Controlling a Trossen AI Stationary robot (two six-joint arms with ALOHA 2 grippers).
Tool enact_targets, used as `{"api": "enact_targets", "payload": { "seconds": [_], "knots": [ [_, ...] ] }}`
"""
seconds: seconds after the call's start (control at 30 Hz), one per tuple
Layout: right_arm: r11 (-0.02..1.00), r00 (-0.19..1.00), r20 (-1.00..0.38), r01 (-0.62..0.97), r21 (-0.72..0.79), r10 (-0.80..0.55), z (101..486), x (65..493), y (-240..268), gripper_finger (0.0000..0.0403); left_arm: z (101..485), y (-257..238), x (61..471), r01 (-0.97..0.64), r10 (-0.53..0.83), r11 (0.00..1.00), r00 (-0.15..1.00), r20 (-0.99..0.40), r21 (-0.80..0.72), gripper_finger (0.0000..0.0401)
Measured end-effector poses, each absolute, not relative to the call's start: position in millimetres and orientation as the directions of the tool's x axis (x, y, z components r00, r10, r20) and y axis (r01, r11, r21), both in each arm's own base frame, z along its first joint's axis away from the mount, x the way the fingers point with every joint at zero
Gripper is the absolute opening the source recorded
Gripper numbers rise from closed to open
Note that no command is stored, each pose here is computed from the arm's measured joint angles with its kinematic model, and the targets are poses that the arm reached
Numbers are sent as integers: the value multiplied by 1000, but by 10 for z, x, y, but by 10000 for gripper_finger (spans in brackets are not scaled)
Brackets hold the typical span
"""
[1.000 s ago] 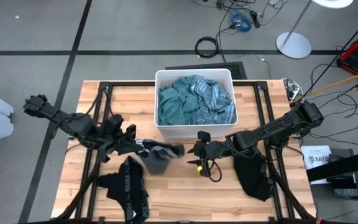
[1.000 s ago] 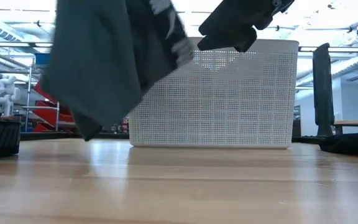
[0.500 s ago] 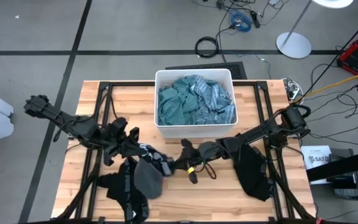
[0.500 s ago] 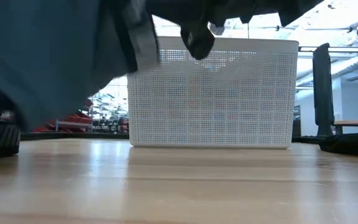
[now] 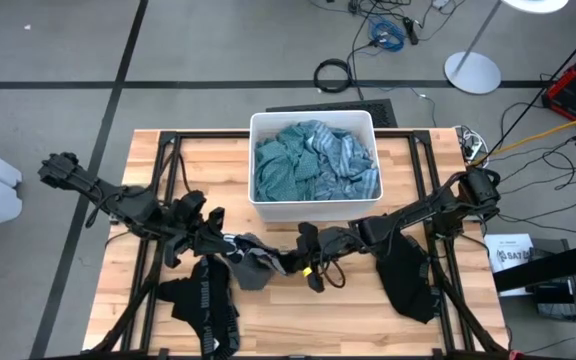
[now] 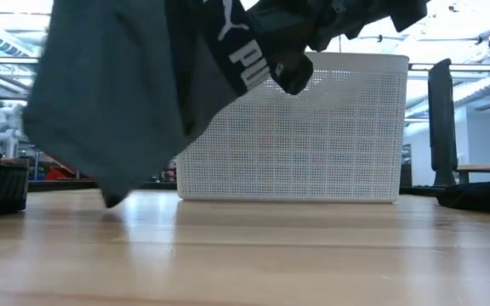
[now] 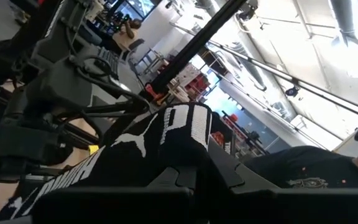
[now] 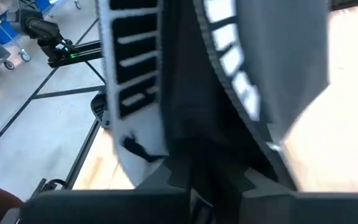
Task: Sort clothes
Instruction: Put the gray underwear into the white laundry organizer
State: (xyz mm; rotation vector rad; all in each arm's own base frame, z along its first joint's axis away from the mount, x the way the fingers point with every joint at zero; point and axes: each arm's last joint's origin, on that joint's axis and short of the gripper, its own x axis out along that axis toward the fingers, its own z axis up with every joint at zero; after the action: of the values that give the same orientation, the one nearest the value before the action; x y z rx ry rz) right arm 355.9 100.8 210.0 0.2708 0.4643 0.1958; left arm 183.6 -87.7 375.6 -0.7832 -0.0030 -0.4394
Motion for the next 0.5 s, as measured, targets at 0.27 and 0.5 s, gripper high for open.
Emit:
{"api": "enact_targets", "payload": {
  "seconds": [0.27,0.5],
  "knots": [
    [968,854,-467,-146,206,228,2330,3651,1030,134,3750,-878,1837,380,-383,625,910,157,-682,11],
    [984,774,-615,-66,164,155,2500,3651,1015,232,3750,-886,1833,398,-407,618,900,157,-678,11]
  ]
}}
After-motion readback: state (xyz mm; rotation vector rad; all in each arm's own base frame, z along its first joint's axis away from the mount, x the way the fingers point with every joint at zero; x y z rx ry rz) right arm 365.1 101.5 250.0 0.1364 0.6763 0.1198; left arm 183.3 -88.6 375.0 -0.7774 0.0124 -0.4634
